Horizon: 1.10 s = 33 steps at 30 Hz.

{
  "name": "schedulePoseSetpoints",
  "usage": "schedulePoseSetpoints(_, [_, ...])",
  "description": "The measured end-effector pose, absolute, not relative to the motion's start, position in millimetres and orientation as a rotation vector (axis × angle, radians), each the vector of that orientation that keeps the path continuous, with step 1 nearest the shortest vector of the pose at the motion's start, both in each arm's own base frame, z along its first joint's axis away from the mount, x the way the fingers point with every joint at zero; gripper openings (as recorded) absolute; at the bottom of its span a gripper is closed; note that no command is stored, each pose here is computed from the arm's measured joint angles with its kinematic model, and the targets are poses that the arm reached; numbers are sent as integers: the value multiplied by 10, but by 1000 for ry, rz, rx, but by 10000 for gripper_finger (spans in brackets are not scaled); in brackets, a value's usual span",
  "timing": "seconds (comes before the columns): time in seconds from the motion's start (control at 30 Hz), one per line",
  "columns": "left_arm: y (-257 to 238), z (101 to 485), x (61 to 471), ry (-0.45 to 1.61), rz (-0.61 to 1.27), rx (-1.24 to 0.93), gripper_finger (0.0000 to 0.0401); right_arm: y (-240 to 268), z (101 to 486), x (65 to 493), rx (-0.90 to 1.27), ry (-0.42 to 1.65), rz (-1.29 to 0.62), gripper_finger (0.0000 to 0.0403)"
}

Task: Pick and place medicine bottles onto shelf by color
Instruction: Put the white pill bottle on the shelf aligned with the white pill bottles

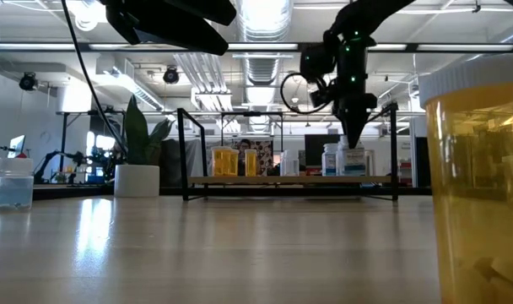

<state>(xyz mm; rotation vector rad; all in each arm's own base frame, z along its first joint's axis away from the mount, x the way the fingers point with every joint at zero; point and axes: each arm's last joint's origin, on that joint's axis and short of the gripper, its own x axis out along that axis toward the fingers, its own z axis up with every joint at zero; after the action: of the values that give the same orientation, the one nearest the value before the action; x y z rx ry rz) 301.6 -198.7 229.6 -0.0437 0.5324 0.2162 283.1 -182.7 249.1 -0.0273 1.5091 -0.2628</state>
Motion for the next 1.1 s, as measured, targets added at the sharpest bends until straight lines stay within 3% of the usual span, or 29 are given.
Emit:
schedulePoseSetpoints(0.4, [-1987,2297,3016,532,216,-44,244,-1873,2581,2810,-27,1474,-279,266])
schedulePoseSetpoints(0.6, [-1987,2297,3016,532,216,-44,244,-1888,2848,2826,-31,1384,-338,264])
schedulePoseSetpoints(0.8, [-1987,2297,3016,532,216,-44,244,-2076,2960,2763,8,1348,-531,198])
schedulePoseSetpoints(1.1, [-1987,2297,3016,532,216,-44,244,-2398,2851,2590,145,1355,-678,30])
